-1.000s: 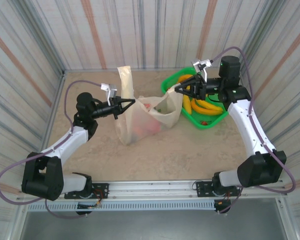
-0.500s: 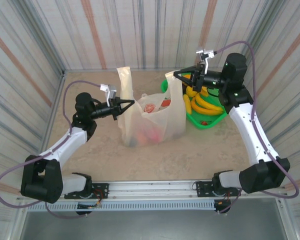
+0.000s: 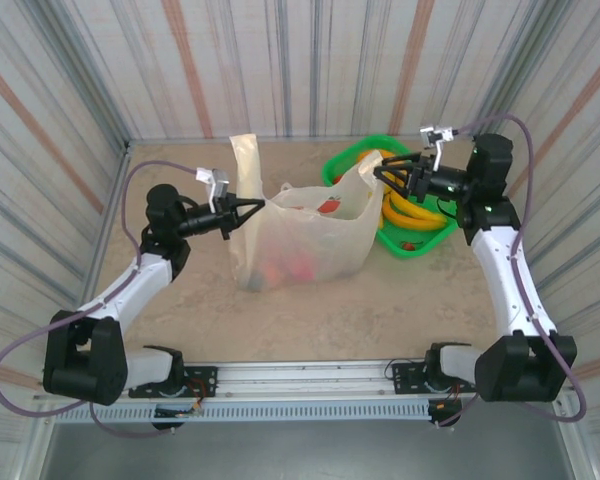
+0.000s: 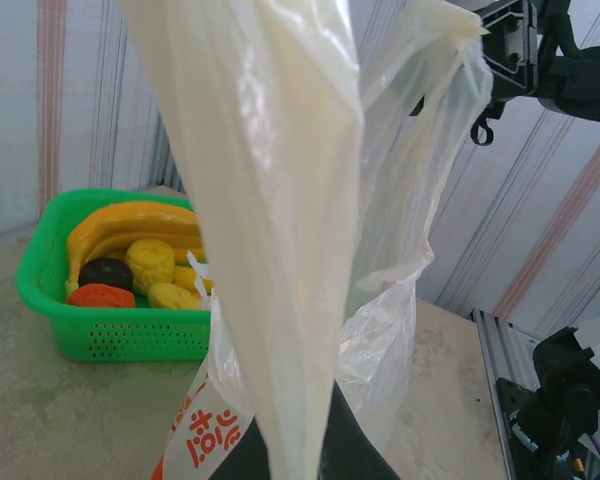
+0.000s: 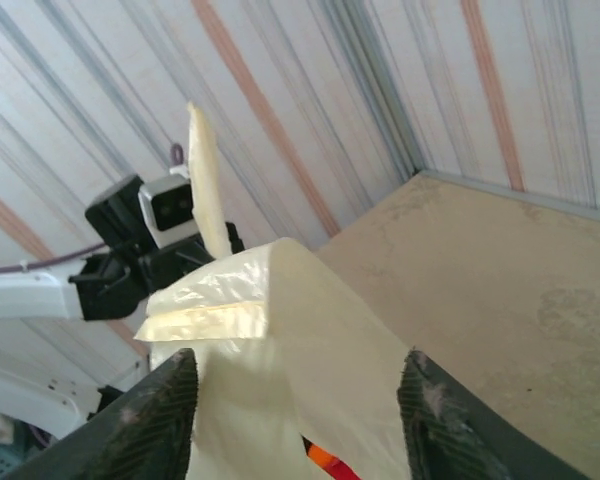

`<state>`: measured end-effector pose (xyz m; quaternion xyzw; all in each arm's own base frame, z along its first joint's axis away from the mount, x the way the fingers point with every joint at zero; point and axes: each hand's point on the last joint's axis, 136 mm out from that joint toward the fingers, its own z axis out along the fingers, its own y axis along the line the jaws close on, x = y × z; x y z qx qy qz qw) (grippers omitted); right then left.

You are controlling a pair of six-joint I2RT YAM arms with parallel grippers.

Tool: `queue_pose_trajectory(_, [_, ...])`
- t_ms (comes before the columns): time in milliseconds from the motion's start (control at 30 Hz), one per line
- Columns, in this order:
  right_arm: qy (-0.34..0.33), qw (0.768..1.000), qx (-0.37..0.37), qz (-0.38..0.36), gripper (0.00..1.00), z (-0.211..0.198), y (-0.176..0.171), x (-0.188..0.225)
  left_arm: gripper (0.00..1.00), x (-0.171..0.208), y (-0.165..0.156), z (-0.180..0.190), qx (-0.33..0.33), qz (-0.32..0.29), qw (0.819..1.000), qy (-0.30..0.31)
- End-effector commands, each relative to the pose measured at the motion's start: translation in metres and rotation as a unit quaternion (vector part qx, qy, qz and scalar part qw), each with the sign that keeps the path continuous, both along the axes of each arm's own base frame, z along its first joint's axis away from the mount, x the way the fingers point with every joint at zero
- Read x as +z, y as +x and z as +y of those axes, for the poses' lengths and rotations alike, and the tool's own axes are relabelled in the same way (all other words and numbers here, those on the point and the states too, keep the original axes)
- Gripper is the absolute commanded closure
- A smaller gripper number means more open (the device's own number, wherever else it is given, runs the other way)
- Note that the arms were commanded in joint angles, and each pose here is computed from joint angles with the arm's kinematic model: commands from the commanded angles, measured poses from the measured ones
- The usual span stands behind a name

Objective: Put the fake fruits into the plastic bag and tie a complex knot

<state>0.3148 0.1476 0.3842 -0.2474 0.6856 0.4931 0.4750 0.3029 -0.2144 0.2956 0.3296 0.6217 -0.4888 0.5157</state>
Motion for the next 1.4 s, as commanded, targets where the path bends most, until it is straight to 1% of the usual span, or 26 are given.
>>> queue_pose_trajectory(0, [-0.012, 0.999, -0.012, -0.042, 0.34, -0.023, -0.018, 0.004, 1.00, 0.010, -0.002, 0.003, -0.008, -0.031, 0.999, -0.003])
queue_pose_trajectory(100, [-0.016, 0.997, -0.045, -0.056, 0.17, -0.045, -0.016, -0.001, 1.00, 0.009, -0.003, 0.004, -0.009, -0.031, 0.999, -0.002])
queue_pose_trajectory(200, [-0.019, 0.996, -0.048, -0.068, 0.00, -0.054, -0.015, -0.012, 1.00, 0.010, -0.003, 0.004, -0.009, -0.031, 0.999, -0.002])
queue_pose_trajectory(300, [-0.029, 0.996, -0.023, -0.084, 0.01, -0.044, -0.017, -0.028, 1.00, 0.010, -0.003, 0.004, -0.009, -0.031, 0.999, -0.002])
queue_pose_trajectory(433, [-0.065, 0.987, 0.034, -0.143, 0.01, -0.010, -0.030, -0.056, 1.00, 0.009, -0.004, 0.003, -0.011, -0.029, 1.000, -0.001])
queue_pose_trajectory(533, [-0.072, 0.983, 0.042, -0.165, 0.01, 0.000, -0.025, -0.067, 1.00, 0.009, -0.005, 0.003, -0.013, -0.028, 1.000, -0.002])
queue_pose_trajectory(700, [-0.065, 0.983, 0.065, -0.161, 0.01, 0.008, -0.012, -0.069, 1.00, 0.009, -0.006, 0.003, -0.015, -0.027, 1.000, -0.001])
queue_pose_trajectory(1033, [-0.070, 0.974, 0.125, -0.175, 0.01, 0.050, 0.005, -0.076, 1.00, 0.011, -0.006, 0.003, -0.019, -0.028, 0.999, -0.002])
queue_pose_trajectory(1267, [-0.059, 0.968, 0.170, -0.174, 0.00, 0.082, 0.010, -0.075, 1.00, 0.012, -0.008, -0.002, -0.031, -0.027, 0.999, 0.002])
queue_pose_trajectory(1367, [-0.055, 0.965, 0.188, -0.175, 0.05, 0.094, 0.006, -0.072, 1.00, 0.011, -0.010, -0.007, -0.043, -0.025, 0.999, 0.011])
